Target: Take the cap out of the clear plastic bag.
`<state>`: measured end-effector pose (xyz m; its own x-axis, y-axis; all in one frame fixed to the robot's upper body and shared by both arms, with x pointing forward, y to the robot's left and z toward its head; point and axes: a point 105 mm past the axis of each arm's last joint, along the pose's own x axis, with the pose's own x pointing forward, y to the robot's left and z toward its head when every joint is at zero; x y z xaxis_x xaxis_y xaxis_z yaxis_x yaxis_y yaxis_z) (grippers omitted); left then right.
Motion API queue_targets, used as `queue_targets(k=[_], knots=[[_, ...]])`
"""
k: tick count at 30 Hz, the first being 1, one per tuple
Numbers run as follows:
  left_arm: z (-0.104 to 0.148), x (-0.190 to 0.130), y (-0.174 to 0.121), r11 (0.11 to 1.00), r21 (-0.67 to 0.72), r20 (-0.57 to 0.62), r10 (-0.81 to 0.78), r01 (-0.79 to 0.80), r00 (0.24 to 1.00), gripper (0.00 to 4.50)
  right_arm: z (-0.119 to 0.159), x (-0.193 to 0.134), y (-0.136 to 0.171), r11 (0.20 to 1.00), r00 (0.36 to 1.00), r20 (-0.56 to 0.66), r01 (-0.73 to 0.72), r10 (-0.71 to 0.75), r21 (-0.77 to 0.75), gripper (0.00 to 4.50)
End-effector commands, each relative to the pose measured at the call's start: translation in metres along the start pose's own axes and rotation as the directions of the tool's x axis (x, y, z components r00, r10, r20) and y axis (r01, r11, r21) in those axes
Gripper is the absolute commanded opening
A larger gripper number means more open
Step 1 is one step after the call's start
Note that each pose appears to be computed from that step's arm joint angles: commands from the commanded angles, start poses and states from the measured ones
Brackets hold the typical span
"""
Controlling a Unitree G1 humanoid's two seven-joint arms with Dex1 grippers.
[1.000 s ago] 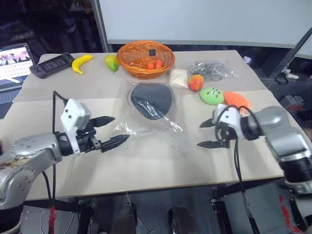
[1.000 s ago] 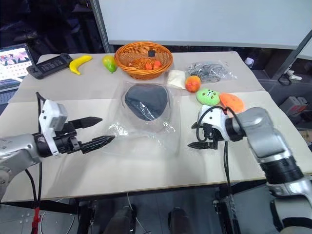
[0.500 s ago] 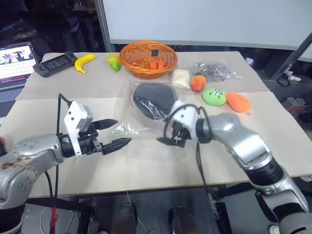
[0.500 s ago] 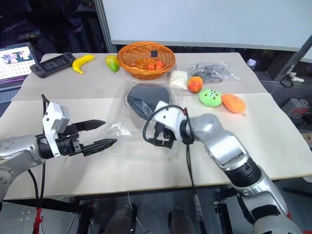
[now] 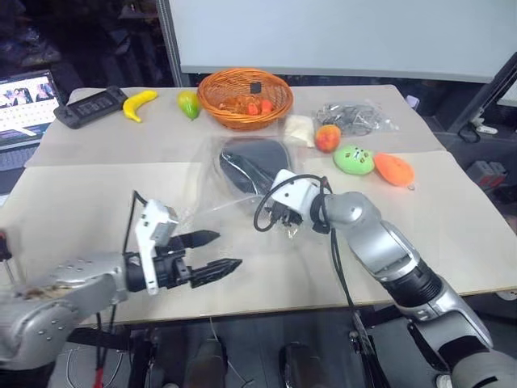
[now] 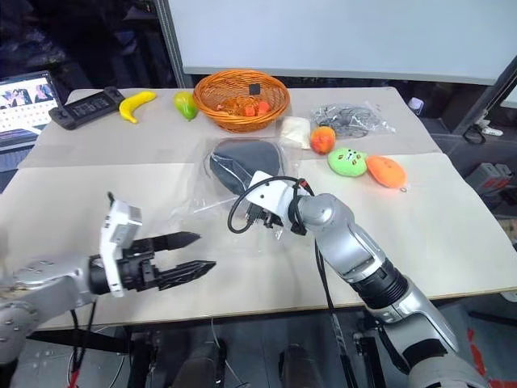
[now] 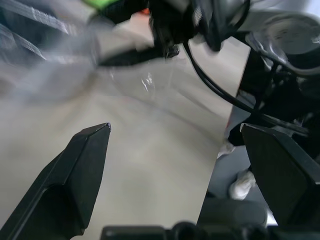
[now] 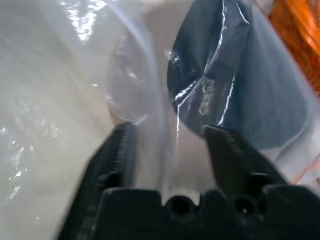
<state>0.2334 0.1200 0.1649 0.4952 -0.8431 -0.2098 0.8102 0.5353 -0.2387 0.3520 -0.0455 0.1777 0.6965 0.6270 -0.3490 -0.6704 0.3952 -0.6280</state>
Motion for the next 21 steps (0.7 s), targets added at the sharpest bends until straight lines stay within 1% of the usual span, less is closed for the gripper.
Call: queue_targets(k=[1,3,4,8,12,16,19,21], knots=[[-0.005,0.017,0.006,0.998,-0.024,-0.004,0.063,-0.063,0.998,4.5,0.017,-0.007,-0.012,0.998,0.997,0.059,0.049,-0.047,-0.028,0.96],[-0.006,0.024,0.005,0.997,-0.035,0.002,0.067,-0.067,0.998,4.5,0.018,-0.006,-0.013,0.998,0.997,0.058,0.057,-0.055,-0.035,0.27],[-0.005,0.027,0.006,0.997,-0.039,0.008,0.073,-0.073,0.997,4.5,0.018,-0.006,-0.014,0.997,0.996,0.058,0.065,-0.063,-0.036,0.05],[0.006,0.034,0.016,0.989,-0.084,0.067,0.127,-0.121,0.99,4.5,0.021,-0.008,-0.014,0.997,0.996,0.063,0.067,-0.064,-0.036,0.05],[0.013,0.038,0.037,0.95,-0.238,0.114,0.233,-0.201,0.966,4.5,0.021,-0.009,-0.013,0.997,0.996,0.063,0.064,-0.062,-0.04,0.05],[-0.001,0.038,0.073,0.822,-0.442,0.05,0.421,-0.358,0.905,4.5,0.023,-0.011,-0.017,0.995,0.994,0.065,0.086,-0.083,-0.045,0.05],[-0.007,0.048,0.085,0.772,-0.466,0.002,0.491,-0.433,0.871,4.5,0.031,-0.013,-0.021,0.994,0.991,0.09,0.106,-0.102,-0.037,0.05],[-0.006,0.059,0.09,0.75,-0.478,-0.009,0.516,-0.457,0.856,4.5,0.035,-0.013,-0.023,0.993,0.988,0.102,0.116,-0.112,-0.033,0.05]])
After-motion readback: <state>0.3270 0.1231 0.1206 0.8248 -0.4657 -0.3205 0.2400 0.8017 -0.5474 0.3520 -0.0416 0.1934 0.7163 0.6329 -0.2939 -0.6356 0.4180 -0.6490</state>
